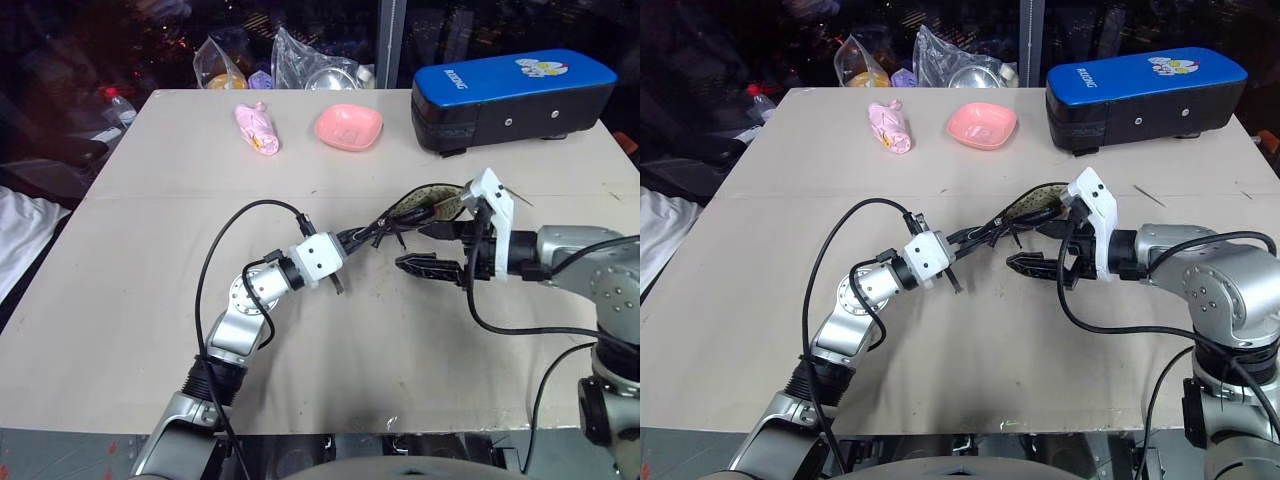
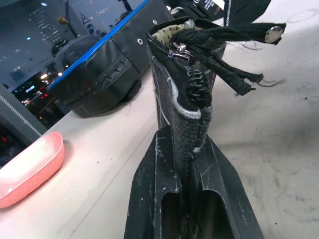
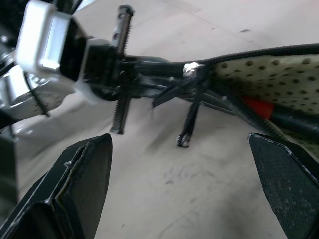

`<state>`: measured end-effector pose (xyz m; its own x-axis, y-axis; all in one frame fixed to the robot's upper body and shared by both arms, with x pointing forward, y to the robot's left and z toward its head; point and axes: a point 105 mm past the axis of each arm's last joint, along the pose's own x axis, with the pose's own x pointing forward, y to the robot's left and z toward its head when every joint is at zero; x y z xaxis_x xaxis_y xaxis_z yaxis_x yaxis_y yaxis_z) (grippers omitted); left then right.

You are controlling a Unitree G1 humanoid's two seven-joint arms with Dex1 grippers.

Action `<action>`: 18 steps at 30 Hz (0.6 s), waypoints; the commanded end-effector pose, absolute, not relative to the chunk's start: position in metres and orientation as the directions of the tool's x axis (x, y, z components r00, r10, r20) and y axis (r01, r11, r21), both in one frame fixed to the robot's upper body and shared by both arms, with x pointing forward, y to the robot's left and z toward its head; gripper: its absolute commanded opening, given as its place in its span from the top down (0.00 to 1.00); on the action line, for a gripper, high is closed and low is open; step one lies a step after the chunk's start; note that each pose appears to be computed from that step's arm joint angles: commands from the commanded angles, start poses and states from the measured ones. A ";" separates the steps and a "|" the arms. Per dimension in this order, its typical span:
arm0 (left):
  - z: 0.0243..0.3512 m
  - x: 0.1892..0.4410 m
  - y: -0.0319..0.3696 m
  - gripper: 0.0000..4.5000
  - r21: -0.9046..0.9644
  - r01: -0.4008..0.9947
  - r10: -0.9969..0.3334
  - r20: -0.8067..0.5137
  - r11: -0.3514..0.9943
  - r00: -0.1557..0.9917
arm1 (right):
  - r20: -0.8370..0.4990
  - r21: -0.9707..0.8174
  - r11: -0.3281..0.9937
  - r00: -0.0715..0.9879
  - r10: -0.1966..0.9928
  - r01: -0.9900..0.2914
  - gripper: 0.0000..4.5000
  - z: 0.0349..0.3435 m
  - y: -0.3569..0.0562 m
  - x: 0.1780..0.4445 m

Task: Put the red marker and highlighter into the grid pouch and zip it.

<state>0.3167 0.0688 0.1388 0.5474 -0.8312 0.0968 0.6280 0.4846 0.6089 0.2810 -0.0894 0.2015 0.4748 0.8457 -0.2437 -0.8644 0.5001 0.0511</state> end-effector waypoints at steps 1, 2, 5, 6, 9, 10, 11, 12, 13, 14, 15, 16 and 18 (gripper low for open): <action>0.151 0.317 0.066 1.00 0.616 0.616 -0.836 0.135 0.490 0.531 | -0.027 -0.115 0.518 0.523 0.852 -0.848 0.02 0.221 -0.071 0.280; 0.151 0.317 0.066 1.00 0.615 0.616 -0.836 0.135 0.492 0.532 | -0.005 -0.102 0.525 0.528 0.849 -0.845 0.02 0.219 -0.070 0.279; 0.151 0.316 0.066 1.00 0.614 0.617 -0.836 0.135 0.492 0.533 | 0.047 -0.108 0.535 0.533 0.845 -0.838 0.02 0.212 -0.066 0.277; 0.151 0.316 0.066 1.00 0.614 0.617 -0.835 0.134 0.493 0.533 | 0.055 -0.110 0.541 0.539 0.841 -0.834 0.02 0.210 -0.065 0.278; 0.151 0.317 0.067 1.00 0.612 0.616 -0.833 0.135 0.497 0.537 | 0.119 -0.115 0.608 0.597 0.794 -0.786 0.02 0.205 -0.064 0.285; 0.151 0.317 0.066 1.00 0.611 0.615 -0.832 0.136 0.498 0.538 | 0.134 -0.111 0.627 0.613 0.778 -0.771 0.02 0.203 -0.064 0.288; 0.151 0.317 0.066 1.00 0.611 0.615 -0.831 0.137 0.499 0.539 | 0.143 -0.108 0.639 0.625 0.768 -0.761 0.02 0.201 -0.065 0.289; 0.151 0.317 0.066 1.00 0.611 0.614 -0.831 0.138 0.500 0.539 | 0.148 -0.101 0.648 0.633 0.760 -0.755 0.02 0.199 -0.065 0.290; 0.151 0.316 0.066 1.00 0.611 0.614 -0.830 0.139 0.500 0.540 | 0.150 -0.091 0.654 0.639 0.755 -0.751 0.02 0.197 -0.065 0.290; 0.151 0.316 0.066 1.00 0.611 0.613 -0.830 0.139 0.501 0.540 | 0.152 -0.083 0.657 0.642 0.751 -0.749 0.02 0.195 -0.065 0.290; 0.151 0.316 0.066 1.00 0.610 0.613 -0.830 0.139 0.501 0.540 | 0.154 -0.073 0.660 0.646 0.748 -0.747 0.02 0.193 -0.065 0.290; 0.151 0.316 0.066 1.00 0.610 0.614 -0.830 0.139 0.501 0.540 | 0.160 -0.059 0.665 0.650 0.743 -0.745 0.02 0.191 -0.065 0.290; 0.151 0.316 0.066 1.00 0.610 0.614 -0.830 0.139 0.501 0.540 | 0.165 -0.041 0.672 0.659 0.734 -0.739 0.02 0.189 -0.065 0.291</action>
<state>0.3178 0.0669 0.1397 0.5448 -0.8334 0.0929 0.6345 0.4821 0.6041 0.2933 -0.0655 0.1796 0.6636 0.7384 0.1199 -0.7417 0.6703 -0.0238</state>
